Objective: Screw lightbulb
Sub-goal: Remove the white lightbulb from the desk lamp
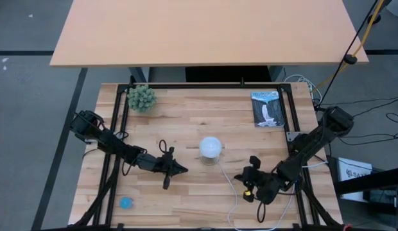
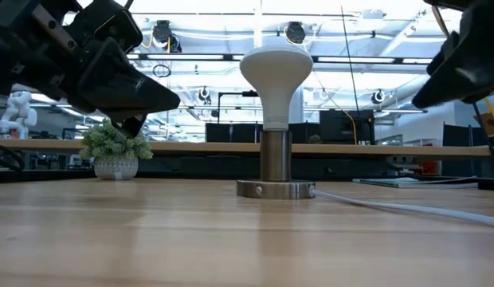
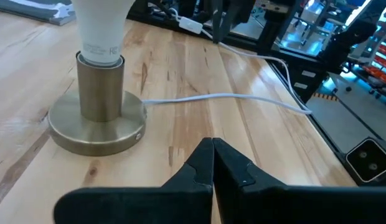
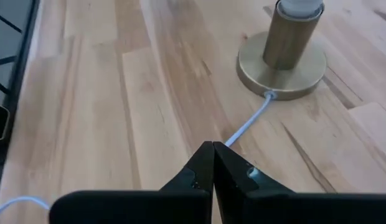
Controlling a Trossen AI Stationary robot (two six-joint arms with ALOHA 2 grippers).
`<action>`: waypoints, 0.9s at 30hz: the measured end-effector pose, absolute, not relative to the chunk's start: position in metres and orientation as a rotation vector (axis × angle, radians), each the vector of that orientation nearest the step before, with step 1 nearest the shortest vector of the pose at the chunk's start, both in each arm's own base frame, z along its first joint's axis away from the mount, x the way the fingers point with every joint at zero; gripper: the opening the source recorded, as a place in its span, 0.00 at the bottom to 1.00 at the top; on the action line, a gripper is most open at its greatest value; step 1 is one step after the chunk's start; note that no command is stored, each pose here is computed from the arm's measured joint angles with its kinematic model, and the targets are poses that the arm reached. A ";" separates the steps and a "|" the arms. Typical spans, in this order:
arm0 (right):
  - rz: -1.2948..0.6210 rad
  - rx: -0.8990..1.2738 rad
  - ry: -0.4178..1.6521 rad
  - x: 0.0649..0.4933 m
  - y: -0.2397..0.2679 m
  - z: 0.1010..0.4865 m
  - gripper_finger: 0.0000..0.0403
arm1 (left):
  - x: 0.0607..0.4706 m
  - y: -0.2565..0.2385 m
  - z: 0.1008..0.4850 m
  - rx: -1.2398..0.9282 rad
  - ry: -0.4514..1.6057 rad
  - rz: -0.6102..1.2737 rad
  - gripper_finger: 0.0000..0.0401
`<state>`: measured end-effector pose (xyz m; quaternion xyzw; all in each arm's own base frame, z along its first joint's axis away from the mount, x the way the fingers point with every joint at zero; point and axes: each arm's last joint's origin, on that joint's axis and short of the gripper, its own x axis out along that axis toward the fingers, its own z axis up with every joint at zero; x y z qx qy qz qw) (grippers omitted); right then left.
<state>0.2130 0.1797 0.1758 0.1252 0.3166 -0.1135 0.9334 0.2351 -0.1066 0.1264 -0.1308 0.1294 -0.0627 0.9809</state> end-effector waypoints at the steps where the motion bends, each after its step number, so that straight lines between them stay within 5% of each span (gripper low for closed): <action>1: -0.234 0.253 0.651 0.214 0.180 0.174 0.00 | 0.235 -0.107 0.126 -0.262 0.263 -0.126 0.00; 27: -0.337 0.240 0.399 0.261 0.172 0.160 0.00 | 0.254 -0.086 0.143 -0.196 0.127 -0.044 0.00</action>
